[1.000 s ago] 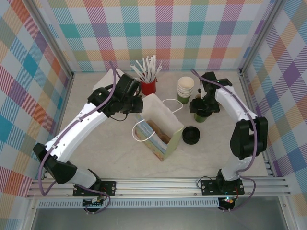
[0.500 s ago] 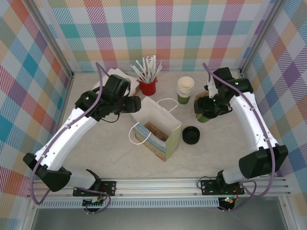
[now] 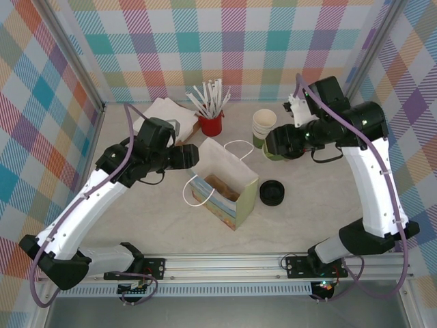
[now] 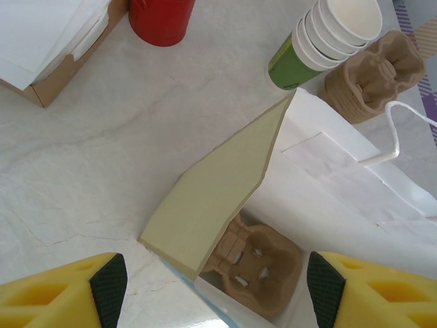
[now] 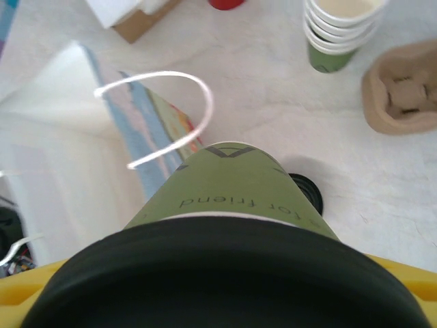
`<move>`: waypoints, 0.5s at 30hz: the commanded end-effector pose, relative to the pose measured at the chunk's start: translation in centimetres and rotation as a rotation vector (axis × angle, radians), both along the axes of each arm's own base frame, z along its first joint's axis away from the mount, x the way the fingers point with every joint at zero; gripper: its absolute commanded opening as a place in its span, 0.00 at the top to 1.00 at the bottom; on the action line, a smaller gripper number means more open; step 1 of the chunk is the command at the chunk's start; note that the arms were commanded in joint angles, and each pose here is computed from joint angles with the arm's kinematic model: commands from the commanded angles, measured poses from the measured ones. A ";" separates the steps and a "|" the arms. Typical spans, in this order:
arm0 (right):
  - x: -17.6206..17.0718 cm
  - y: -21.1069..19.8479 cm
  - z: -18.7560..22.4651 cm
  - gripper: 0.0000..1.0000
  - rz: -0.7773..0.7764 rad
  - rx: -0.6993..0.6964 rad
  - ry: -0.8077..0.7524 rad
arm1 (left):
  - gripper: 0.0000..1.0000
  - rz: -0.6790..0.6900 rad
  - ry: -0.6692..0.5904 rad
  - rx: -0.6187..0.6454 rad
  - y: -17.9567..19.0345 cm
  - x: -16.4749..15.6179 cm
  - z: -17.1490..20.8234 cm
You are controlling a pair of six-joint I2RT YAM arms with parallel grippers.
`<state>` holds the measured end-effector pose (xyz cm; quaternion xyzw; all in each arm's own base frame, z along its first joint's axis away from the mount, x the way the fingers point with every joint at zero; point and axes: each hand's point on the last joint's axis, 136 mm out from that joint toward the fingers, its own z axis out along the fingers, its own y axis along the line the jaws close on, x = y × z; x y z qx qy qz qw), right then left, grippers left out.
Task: Pack the takeout coffee
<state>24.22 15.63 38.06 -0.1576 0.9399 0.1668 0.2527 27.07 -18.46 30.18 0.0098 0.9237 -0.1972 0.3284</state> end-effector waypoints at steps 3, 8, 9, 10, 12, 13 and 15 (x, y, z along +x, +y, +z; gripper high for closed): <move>-1.7 2.8 0.2 0.24 0.076 -0.005 0.057 | 0.27 0.021 -0.004 -0.059 -0.8 0.9 -0.1; -2.8 6.1 0.2 0.24 0.159 0.028 0.070 | 0.27 0.037 0.027 -0.030 -0.8 1.2 -1.3; -3.0 6.8 0.0 0.24 0.177 0.028 0.073 | 0.27 0.043 0.031 -0.021 -0.6 1.3 -1.5; -3.2 7.4 -0.1 0.24 0.193 0.029 0.077 | 0.28 0.048 0.035 -0.013 -0.5 1.3 -1.8; -3.6 8.4 -0.4 0.25 0.218 0.029 0.086 | 0.28 0.061 0.041 -0.008 -0.3 1.3 -2.2; -3.8 8.9 -0.5 0.25 0.229 0.028 0.093 | 0.28 0.066 0.045 -0.005 -0.2 1.3 -2.4; -4.1 9.7 -1.0 0.25 0.248 0.020 0.107 | 0.28 0.071 0.052 -0.006 -0.2 1.3 -2.8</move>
